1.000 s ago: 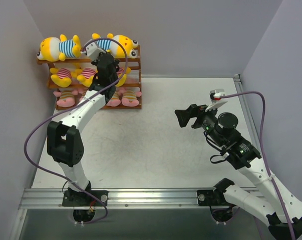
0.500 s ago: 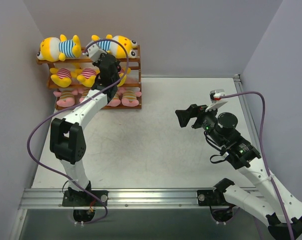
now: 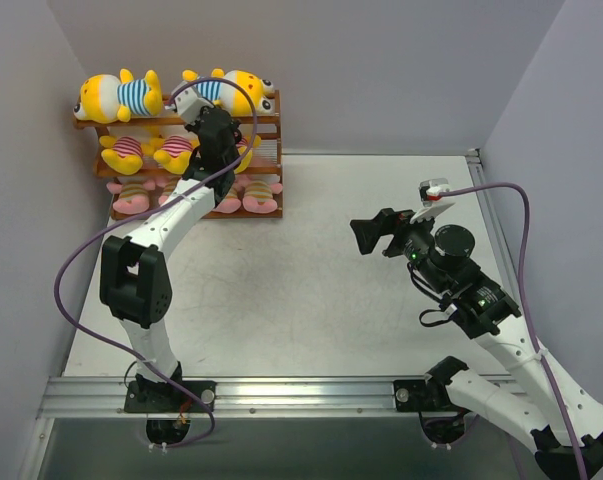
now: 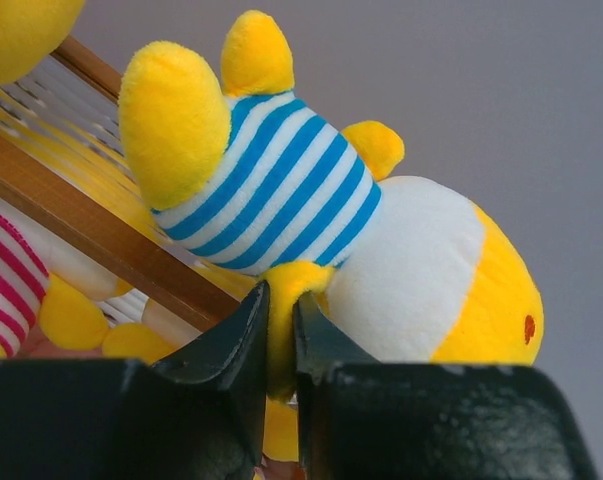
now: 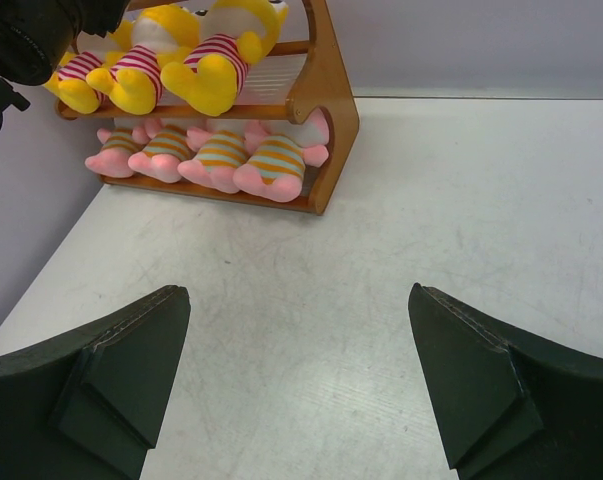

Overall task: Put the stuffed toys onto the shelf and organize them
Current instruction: Place the stuffed toy onto shelf

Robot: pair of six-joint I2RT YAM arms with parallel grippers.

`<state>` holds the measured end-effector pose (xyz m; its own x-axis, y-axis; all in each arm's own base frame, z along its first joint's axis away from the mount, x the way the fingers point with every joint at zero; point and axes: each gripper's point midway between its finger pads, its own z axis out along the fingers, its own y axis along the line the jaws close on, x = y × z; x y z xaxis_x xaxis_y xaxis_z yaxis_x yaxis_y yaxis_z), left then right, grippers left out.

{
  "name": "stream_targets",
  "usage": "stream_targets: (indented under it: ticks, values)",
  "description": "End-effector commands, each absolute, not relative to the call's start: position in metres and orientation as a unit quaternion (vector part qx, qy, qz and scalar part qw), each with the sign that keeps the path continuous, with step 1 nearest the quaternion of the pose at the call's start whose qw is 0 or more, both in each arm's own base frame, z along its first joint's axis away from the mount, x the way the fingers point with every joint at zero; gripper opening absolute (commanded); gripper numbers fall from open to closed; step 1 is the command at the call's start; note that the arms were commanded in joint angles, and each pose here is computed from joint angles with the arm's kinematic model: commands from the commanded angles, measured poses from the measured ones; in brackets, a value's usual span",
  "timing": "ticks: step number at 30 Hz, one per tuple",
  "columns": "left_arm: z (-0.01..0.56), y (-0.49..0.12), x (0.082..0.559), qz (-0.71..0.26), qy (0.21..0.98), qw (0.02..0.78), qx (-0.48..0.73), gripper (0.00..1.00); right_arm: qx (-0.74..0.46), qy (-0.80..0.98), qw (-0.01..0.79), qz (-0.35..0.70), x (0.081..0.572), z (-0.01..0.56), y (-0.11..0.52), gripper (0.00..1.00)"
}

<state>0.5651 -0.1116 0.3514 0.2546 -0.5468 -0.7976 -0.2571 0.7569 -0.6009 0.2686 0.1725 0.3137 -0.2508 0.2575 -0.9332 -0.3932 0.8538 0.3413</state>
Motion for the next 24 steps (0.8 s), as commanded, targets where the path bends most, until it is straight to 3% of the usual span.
stream_targets:
  ticks: [1,17,24]
  values:
    - [0.384,-0.113,0.562,-0.130,0.567,0.740,-0.339,0.20,-0.048,0.737,0.619,0.268,0.271,0.318,0.173,0.96]
    - [0.387,-0.113,0.550,-0.136,0.566,0.744,-0.329,0.38,-0.056,0.734,0.615,0.283,0.267,0.319,0.176,0.95]
    - [0.395,-0.111,0.542,-0.142,0.561,0.747,-0.328,0.38,-0.055,0.733,0.614,0.288,0.265,0.320,0.176,0.95]
